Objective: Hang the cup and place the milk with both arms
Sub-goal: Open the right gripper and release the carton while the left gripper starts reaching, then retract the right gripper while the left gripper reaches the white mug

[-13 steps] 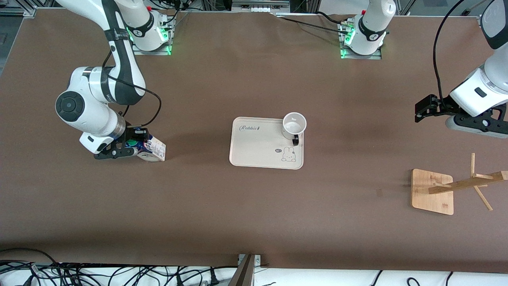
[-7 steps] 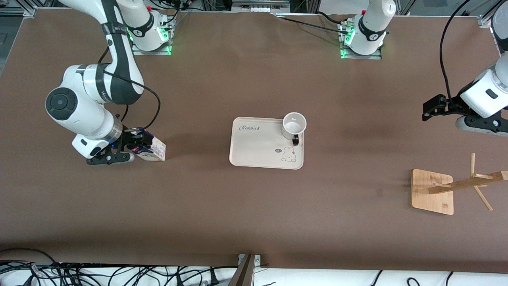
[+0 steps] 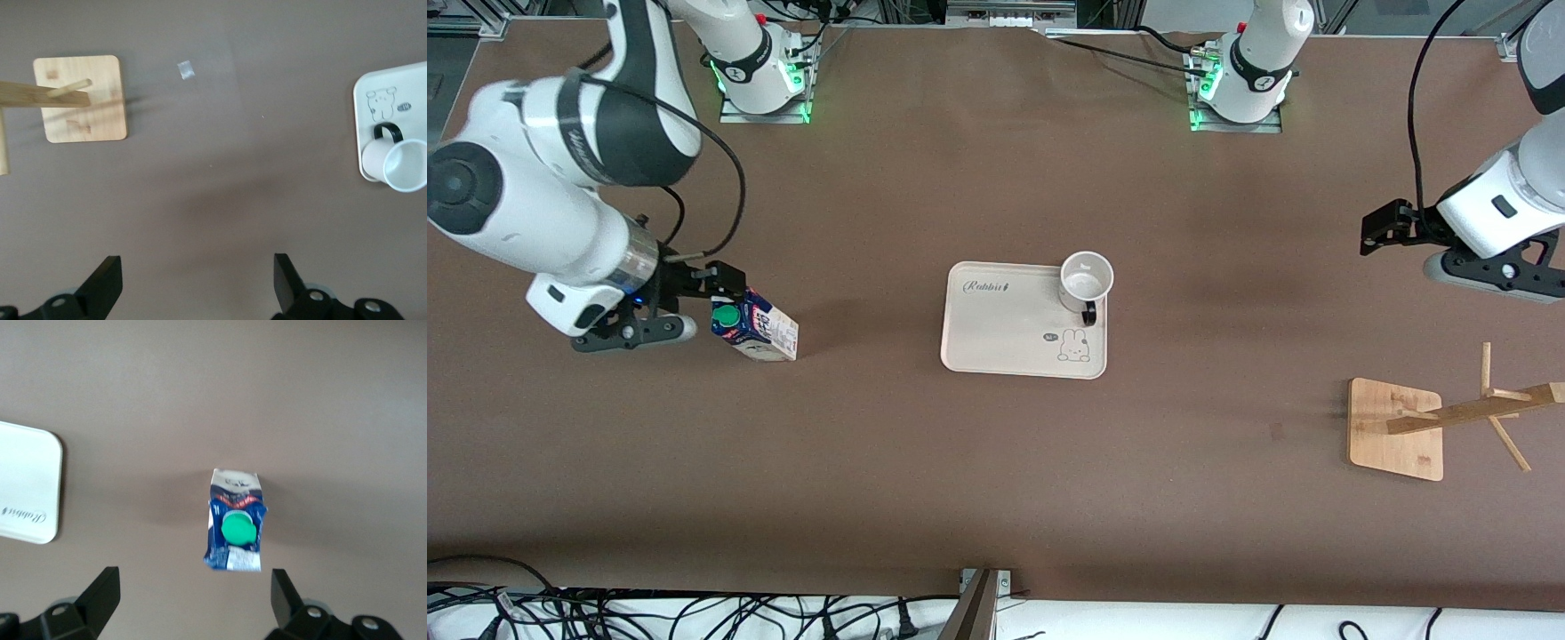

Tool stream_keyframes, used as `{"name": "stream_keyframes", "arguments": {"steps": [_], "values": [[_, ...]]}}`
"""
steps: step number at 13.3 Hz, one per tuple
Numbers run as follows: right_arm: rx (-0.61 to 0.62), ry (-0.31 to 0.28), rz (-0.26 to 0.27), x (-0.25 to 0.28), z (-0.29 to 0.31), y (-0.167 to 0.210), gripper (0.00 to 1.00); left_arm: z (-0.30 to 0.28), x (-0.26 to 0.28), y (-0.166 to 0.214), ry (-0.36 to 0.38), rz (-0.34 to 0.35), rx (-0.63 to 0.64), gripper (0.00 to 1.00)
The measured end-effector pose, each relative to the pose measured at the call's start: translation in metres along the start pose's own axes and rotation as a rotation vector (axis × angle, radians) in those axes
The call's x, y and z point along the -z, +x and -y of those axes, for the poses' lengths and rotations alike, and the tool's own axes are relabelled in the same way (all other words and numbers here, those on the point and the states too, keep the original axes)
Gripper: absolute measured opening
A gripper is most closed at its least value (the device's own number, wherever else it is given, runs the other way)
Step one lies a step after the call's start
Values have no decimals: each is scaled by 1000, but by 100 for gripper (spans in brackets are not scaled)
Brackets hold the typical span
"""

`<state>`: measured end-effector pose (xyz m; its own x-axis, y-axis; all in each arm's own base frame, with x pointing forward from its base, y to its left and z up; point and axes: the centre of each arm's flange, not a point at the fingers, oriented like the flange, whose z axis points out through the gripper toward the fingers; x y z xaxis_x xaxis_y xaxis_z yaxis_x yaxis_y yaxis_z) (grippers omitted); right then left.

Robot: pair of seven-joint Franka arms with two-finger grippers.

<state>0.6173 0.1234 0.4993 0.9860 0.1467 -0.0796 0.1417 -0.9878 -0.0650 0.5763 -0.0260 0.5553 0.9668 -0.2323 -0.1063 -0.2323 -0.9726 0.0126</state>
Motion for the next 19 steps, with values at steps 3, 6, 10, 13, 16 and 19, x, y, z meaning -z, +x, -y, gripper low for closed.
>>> {"name": "stream_keyframes", "arguments": {"steps": [3,6,10,13,16,19], "values": [[10,1,-5,38,-18,-22,100,-37,-16,14,-21,14,9,100],[52,-40,-22,65,-28,-43,100,-90,-58,50,-47,2,111,100],[52,-30,-44,86,-55,-65,100,-187,-110,78,-81,6,228,100],[49,-35,-52,94,-64,-81,100,-266,-146,86,-63,-31,231,100],[63,-62,-59,96,-60,-82,100,-323,-196,90,19,-83,244,100],[63,-64,-63,95,-59,-79,100,-357,-239,85,62,-63,264,100]]}}
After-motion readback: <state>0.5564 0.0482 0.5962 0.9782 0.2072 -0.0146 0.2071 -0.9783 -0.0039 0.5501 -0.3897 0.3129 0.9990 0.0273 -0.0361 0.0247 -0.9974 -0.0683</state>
